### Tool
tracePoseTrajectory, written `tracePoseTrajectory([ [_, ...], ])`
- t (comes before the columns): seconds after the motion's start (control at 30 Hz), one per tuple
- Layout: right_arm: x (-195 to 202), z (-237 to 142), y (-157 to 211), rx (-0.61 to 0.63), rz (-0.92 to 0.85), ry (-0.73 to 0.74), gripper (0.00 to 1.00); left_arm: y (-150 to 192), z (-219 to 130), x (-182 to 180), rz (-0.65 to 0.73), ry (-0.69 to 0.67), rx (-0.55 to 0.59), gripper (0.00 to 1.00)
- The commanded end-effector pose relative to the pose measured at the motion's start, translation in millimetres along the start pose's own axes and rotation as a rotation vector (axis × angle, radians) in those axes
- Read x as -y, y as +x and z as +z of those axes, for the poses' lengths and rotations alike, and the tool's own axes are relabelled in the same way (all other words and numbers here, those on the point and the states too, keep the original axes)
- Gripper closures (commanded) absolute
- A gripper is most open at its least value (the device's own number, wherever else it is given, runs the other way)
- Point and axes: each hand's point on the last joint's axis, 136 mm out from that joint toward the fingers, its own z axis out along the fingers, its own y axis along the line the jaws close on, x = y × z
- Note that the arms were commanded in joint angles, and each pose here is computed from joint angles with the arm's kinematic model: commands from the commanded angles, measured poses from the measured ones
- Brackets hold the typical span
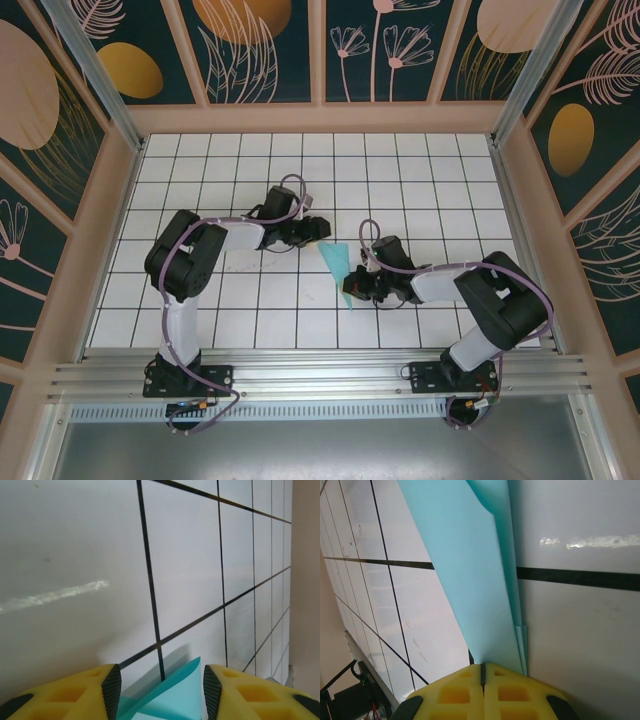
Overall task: Fold a paper plane with a square sheet of paper (pick it up from the middle)
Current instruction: Fold the wing for the fifth time at the center of the table.
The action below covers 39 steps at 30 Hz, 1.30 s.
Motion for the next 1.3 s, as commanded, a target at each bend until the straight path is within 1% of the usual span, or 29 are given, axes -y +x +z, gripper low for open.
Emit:
tracePoseTrajectory([
  [0.0,55.0,0.9,26.2,-0.067,0.095,0.204,0.99,-12.6,-18.7,-10.9,0.012,-0.092,0.040,0.48],
  [0.1,44.0,-1.2,19.2,-0.045,0.077,0.175,0.96,-14.2,-29.8,1.9,0.019,-0.074,0.053,0.46],
  [0.2,28.9,-4.6,9.0,-0.015,0.053,0.144,0.95,-9.7,-39.5,7.2,-0.005,-0.074,0.063,0.46],
  [0.27,17.8,-7.7,1.2,0.011,0.034,0.120,0.94,-5.1,-45.6,5.4,-0.008,-0.116,0.074,0.45],
  [0.37,0.5,-14.1,-8.8,0.046,0.005,0.084,0.91,3.3,-53.7,1.6,-0.009,-0.197,0.091,0.42],
  [0.43,-17.7,-20.4,-16.0,0.074,-0.027,0.030,0.88,10.2,-56.2,4.4,0.000,-0.218,0.100,0.41],
  [0.53,-44.6,-34.9,-25.0,0.121,-0.082,-0.037,0.83,25.0,-52.3,18.0,0.025,-0.215,0.088,0.39],
  [0.63,-59.4,-52.9,-33.3,0.190,-0.122,-0.057,0.77,34.7,-45.9,26.6,0.032,-0.221,0.083,0.38],
  [0.77,-50.6,-75.5,-43.6,0.291,-0.116,-0.001,0.72,43.2,-39.9,30.4,0.029,-0.244,0.084,0.35],
  [0.87,-28.4,-88.5,-50.5,0.372,-0.065,0.065,0.67,46.1,-39.5,28.8,0.020,-0.284,0.091,0.30],
  [0.93,-10.2,-92.9,-52.7,0.400,-0.011,0.094,0.66,48.8,-38.9,26.0,0.016,-0.335,0.097,0.29],
  [1.0,-1.3,-93.3,-53.7,0.409,0.017,0.096,0.63,52.4,-36.0,26.3,0.014,-0.376,0.097,0.27],
  [1.1,6.9,-91.7,-55.1,0.413,0.036,0.109,0.62,57.6,-29.5,29.6,0.017,-0.429,0.094,0.24],
  [1.27,17.5,-91.0,-56.4,0.424,0.053,0.152,0.58,62.1,-20.1,38.2,0.008,-0.463,0.106,0.18],
])
